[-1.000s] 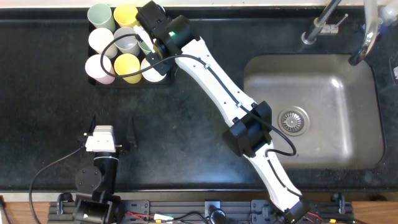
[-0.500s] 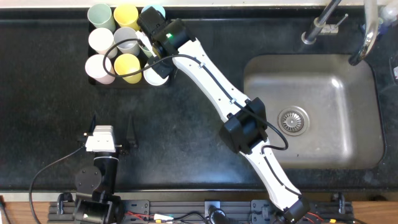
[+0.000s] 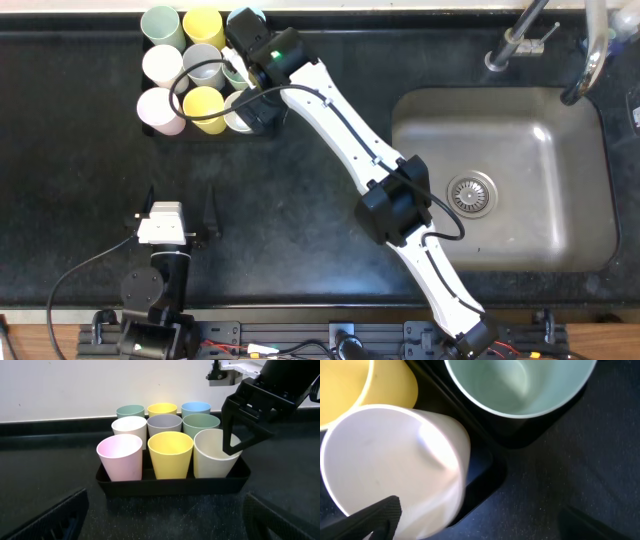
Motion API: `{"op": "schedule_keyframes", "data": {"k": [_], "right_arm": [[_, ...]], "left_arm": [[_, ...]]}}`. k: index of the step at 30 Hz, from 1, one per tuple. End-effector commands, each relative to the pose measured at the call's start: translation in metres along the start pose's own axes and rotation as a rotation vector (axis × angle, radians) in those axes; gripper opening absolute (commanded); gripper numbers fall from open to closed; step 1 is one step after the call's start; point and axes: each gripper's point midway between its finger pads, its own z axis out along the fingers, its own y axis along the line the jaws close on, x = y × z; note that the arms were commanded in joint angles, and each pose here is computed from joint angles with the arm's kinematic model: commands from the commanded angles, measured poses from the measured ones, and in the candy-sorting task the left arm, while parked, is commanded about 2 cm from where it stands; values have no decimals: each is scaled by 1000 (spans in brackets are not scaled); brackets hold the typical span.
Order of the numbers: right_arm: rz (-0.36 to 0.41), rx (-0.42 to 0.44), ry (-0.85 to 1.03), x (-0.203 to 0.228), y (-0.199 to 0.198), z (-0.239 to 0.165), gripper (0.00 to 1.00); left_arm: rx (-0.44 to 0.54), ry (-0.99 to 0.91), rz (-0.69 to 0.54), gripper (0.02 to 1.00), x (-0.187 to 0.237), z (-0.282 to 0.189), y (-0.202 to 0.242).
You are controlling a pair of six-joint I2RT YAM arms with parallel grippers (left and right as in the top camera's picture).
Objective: Store Cups
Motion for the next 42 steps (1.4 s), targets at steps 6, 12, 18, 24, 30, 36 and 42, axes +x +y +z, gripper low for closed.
{"op": "schedule_keyframes", "data": {"k": [6,12,18,24,30,36,42], "right_arm": [[8,18,-29,-8,-5,-4,998],[68,140,-87,-20,-28,-26,998],[96,160,-216,-35,-43,-94,998],[161,201,-282,-13,-74,-178,998],[254,299,-337,38,-104,-270,998],[315,338,-310,146,-93,-321,998],[660,423,-387,275,-102,-315,998]], "left_arm": [[2,-6,14,998,0,0,0],[2,-7,14,998,0,0,0],[2,-6,14,998,0,0,0],[2,-6,14,998,0,0,0],[2,-7,14,998,0,0,0],[2,-6,14,998,0,0,0],[2,-6,14,998,0,0,0]]}}
